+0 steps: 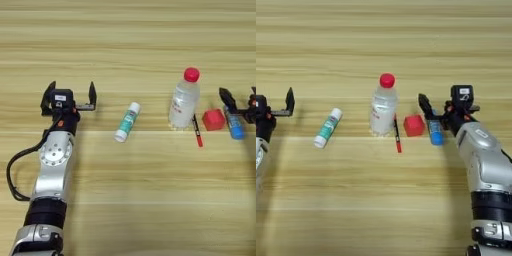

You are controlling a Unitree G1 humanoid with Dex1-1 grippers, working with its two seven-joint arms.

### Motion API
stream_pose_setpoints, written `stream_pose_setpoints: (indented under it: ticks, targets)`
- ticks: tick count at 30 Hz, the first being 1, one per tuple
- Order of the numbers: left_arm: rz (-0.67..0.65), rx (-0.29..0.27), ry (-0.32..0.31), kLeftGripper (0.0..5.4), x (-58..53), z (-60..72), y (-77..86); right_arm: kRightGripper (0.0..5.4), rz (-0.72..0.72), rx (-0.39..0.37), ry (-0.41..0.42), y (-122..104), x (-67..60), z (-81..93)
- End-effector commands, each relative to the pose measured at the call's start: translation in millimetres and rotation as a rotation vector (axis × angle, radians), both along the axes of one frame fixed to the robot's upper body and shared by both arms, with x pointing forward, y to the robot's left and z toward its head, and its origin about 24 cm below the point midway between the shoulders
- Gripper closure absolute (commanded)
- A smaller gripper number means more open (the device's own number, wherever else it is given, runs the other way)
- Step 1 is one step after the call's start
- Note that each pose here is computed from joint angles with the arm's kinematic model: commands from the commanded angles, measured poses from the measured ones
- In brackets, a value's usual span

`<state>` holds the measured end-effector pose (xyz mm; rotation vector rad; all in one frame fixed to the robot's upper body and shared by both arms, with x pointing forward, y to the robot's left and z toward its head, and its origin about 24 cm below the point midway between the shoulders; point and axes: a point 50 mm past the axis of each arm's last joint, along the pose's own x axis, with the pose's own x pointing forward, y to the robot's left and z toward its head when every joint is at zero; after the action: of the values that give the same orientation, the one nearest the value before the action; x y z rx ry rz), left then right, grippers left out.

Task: Move the objects on the table

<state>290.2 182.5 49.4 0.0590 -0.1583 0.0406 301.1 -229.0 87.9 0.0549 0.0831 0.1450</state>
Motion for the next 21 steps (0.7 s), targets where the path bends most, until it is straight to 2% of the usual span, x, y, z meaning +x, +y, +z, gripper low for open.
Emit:
stream_pose_setpoints:
  ticks: [1,4,8,11,17,21]
  targets:
    - [-0.020,-0.012,-0.019,0.00,1.7,3.8,-3.0,0.03,0.009,-0.028,-0.117,5.9,-0.6,11.4]
    - [-0.012,-0.009,0.001,0.00,2.6,0.8,-1.3,0.03,0.033,-0.042,-0.169,8.6,-5.8,15.1]
    - [-0.010,-0.001,0.014,0.00,3.3,-1.4,-0.1,0.03,0.049,-0.024,-0.228,6.7,-18.2,24.9]
    - [-0.006,0.004,0.021,0.00,3.7,-2.9,0.7,0.03,0.074,-0.033,-0.244,8.4,-30.1,27.7]
    - [-0.001,0.007,0.022,0.00,3.9,-3.3,3.1,0.03,0.155,-0.064,-0.298,18.4,-41.5,40.7]
    - [0.002,0.006,0.021,0.00,4.0,-3.2,3.7,0.03,0.255,-0.040,-0.312,26.2,-49.6,48.6]
